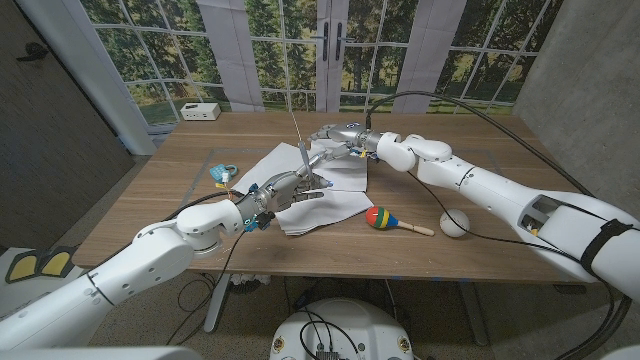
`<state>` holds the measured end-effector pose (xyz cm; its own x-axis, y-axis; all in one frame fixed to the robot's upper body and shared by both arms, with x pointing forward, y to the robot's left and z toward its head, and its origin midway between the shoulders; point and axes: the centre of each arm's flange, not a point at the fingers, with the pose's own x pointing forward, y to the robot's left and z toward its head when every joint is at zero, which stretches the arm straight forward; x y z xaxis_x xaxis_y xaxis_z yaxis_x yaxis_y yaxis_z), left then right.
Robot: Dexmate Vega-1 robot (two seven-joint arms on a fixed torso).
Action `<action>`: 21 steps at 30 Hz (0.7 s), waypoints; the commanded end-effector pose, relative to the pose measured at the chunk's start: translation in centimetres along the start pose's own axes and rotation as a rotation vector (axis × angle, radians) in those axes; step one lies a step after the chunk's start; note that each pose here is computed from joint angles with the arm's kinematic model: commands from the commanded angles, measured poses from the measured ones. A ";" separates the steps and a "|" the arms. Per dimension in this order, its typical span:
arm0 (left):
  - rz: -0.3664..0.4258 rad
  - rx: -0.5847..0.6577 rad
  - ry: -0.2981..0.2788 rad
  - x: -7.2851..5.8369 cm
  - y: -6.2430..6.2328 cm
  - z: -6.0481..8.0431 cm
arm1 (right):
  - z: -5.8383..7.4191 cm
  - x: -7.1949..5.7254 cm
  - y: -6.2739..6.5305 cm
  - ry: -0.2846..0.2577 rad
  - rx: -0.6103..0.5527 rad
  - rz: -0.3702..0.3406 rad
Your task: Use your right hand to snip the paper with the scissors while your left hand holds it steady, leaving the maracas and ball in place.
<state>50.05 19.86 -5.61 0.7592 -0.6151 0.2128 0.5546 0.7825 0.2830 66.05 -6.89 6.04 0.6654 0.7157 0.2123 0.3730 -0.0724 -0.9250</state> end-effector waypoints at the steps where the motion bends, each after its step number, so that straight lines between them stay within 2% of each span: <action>1: 0.005 -0.006 -0.001 0.0 0.0 -0.1 | -0.1 0.1 0.7 0.005 -0.011 -0.003; 21: 0.007 -0.006 -0.001 0.1 0.1 -0.2 | -0.1 0.7 2.1 0.018 0.007 0.014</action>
<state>50.21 19.92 -5.78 0.7632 -0.6099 0.2136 0.5519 0.7871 0.2754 66.87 -6.89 4.92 0.6756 0.7057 0.2132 0.3755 -0.0805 -0.9233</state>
